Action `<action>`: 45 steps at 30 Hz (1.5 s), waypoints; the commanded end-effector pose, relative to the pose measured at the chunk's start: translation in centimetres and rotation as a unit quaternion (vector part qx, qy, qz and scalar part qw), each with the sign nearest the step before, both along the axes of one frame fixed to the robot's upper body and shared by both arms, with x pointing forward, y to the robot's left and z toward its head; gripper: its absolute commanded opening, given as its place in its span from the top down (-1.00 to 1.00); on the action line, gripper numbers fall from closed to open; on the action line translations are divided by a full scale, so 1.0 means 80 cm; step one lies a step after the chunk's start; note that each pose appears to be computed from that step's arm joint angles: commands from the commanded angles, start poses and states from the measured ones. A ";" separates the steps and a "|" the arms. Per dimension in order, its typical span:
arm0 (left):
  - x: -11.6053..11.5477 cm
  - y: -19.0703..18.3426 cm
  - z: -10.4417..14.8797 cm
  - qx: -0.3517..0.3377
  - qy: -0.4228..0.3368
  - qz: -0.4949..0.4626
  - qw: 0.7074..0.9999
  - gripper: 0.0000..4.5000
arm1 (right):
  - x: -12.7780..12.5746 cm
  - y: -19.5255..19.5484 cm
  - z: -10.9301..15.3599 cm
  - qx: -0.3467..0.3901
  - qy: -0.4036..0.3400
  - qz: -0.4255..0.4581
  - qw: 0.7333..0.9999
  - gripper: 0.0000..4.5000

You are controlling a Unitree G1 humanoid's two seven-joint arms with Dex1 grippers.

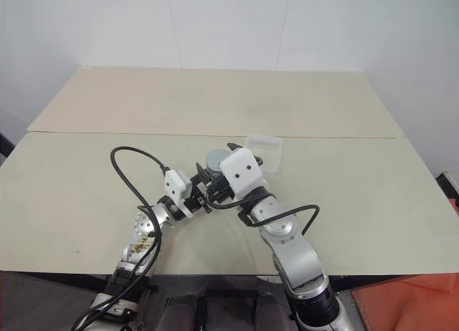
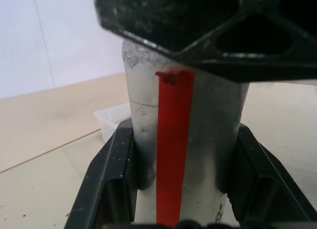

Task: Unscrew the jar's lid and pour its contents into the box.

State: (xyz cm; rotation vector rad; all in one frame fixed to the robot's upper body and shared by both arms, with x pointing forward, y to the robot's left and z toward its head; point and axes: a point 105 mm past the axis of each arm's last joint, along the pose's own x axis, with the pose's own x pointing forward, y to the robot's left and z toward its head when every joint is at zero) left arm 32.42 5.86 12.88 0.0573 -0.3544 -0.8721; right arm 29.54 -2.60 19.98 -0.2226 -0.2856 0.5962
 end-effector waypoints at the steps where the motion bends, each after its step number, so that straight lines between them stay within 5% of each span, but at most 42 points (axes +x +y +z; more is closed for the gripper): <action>1: -0.003 -0.001 0.016 -0.004 -0.033 0.001 0.999 0.13 | -0.003 -0.004 0.019 0.024 -0.020 0.000 1.000 -0.81; 6: -0.003 -0.001 0.016 -0.004 -0.032 -0.002 0.999 0.13 | -0.001 -0.005 0.016 0.022 -0.017 -0.005 1.000 -0.23; 14: -0.003 -0.002 0.016 0.002 -0.034 -0.008 0.999 0.13 | 0.003 -0.012 0.015 0.005 -0.019 -0.003 1.000 -0.23; 21: -0.011 -0.003 0.019 0.009 -0.036 -0.036 0.999 0.13 | -0.007 -0.018 0.025 -0.027 -0.011 0.142 0.990 -0.23; 28: -0.015 -0.004 0.036 -0.004 -0.046 -0.059 0.997 0.13 | -0.007 -0.019 0.036 -0.109 0.002 0.370 0.922 -0.23; 36: -0.018 -0.009 0.037 -0.009 -0.044 -0.075 0.996 0.13 | 0.021 -0.024 0.029 -0.181 0.016 0.513 0.839 -0.23; 45: -0.021 -0.006 0.038 -0.012 -0.041 -0.081 0.996 0.13 | 0.041 -0.031 0.031 -0.202 0.013 0.533 0.822 -0.23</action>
